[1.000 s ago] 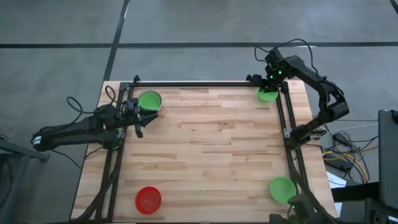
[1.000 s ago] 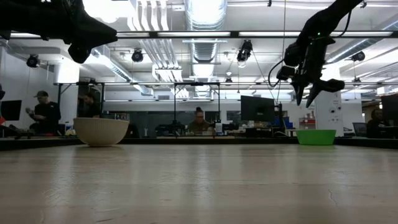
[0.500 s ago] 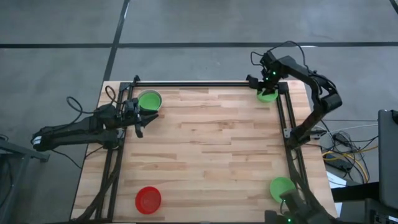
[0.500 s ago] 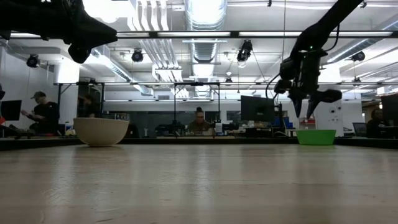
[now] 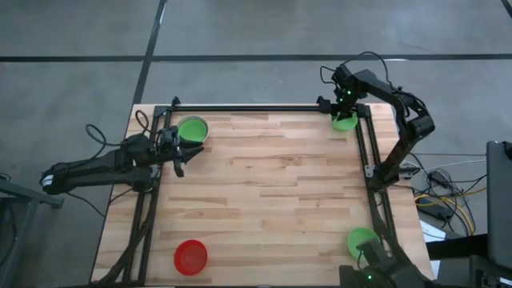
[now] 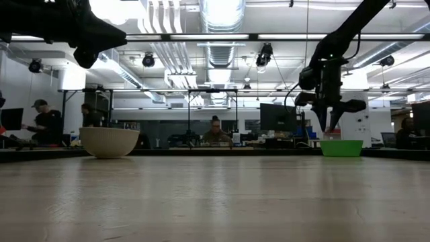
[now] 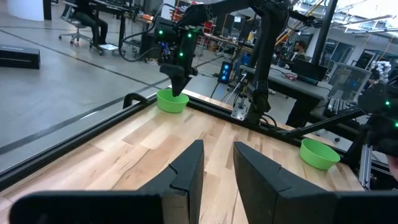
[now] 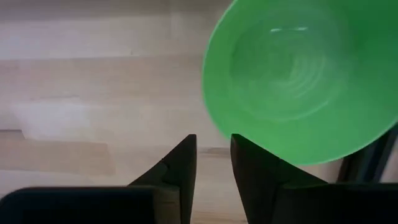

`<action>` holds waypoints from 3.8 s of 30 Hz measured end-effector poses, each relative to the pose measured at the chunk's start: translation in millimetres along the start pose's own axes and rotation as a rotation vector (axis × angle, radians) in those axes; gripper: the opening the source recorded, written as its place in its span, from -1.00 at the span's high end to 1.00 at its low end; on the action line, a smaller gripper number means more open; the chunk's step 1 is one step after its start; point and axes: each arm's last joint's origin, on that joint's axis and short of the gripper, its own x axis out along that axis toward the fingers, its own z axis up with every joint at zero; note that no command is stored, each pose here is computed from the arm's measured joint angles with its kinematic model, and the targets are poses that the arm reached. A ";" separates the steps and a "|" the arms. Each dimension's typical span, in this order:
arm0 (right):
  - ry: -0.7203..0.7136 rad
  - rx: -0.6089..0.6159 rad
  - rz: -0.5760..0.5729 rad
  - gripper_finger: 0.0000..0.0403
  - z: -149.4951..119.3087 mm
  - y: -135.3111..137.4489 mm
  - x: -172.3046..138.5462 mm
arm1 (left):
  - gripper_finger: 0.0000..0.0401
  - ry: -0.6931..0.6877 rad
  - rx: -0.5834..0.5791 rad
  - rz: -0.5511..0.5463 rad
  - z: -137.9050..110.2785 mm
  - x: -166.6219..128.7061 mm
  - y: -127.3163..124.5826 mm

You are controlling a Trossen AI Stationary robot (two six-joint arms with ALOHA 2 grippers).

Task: Nest bowls inside each other
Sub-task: Stack the top green bowl on the stacked green bowl

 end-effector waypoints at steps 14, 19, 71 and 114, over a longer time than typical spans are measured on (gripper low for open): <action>0.022 -0.059 -0.028 0.45 5.4 -0.3 8.3 | 0.54 0.000 0.000 0.000 0.0 0.0 0.0; 0.046 -0.060 -0.037 0.44 8.4 0.1 16.8 | 0.54 0.000 0.000 0.000 0.0 0.0 0.0; 0.045 -0.113 -0.100 0.54 7.4 -7.0 47.5 | 0.54 0.000 0.000 0.000 0.0 -0.1 0.0; -0.126 -0.327 0.063 0.95 -0.8 41.4 -3.9 | 0.54 0.000 0.000 0.000 0.0 -0.1 0.0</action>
